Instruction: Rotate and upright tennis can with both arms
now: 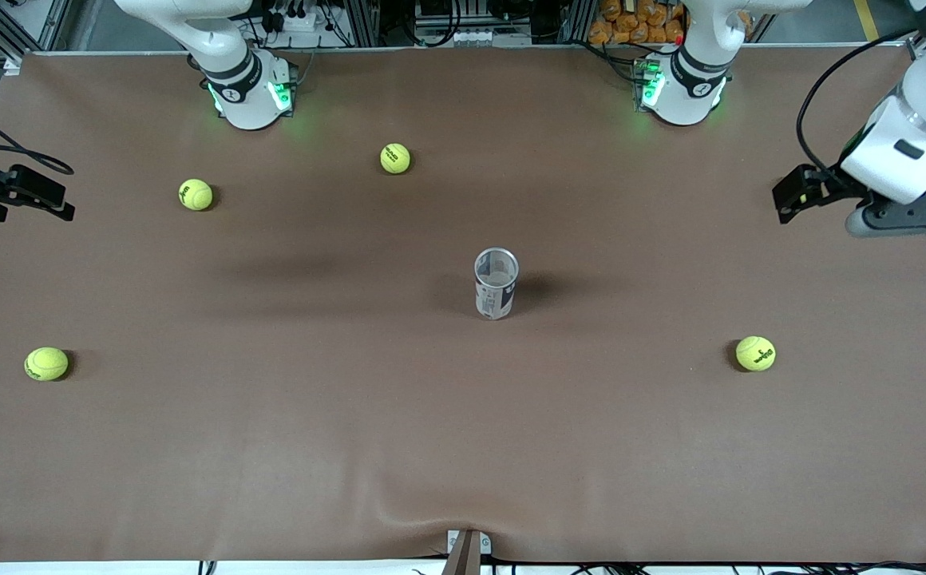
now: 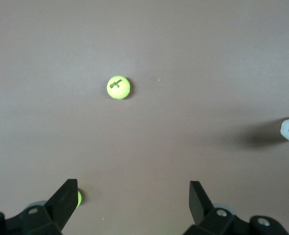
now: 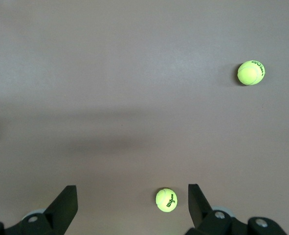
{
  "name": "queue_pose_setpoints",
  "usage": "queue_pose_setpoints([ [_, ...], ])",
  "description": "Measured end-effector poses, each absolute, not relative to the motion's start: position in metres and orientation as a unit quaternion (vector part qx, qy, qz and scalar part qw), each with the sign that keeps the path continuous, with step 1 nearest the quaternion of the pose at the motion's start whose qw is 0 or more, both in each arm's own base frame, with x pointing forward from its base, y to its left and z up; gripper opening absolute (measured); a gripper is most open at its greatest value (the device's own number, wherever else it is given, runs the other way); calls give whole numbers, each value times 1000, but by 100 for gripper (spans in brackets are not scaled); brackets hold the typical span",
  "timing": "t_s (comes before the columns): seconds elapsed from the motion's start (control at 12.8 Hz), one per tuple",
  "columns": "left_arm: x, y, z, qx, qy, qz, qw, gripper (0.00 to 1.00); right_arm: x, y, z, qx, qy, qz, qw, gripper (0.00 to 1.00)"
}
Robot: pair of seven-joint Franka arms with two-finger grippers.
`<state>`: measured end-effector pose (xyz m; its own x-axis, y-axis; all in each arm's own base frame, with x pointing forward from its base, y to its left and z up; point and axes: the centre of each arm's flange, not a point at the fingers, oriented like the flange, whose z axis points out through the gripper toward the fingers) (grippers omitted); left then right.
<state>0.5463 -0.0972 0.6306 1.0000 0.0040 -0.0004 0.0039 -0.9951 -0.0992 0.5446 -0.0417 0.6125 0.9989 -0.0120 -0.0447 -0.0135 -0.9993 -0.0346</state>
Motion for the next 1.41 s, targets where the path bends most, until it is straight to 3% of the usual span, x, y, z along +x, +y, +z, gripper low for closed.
queue_pose_setpoints([
  [1.41, 519, -55, 631, -999, -26, 8, 33, 100, 545, -42, 612, -1000, 7, 22, 17, 100],
])
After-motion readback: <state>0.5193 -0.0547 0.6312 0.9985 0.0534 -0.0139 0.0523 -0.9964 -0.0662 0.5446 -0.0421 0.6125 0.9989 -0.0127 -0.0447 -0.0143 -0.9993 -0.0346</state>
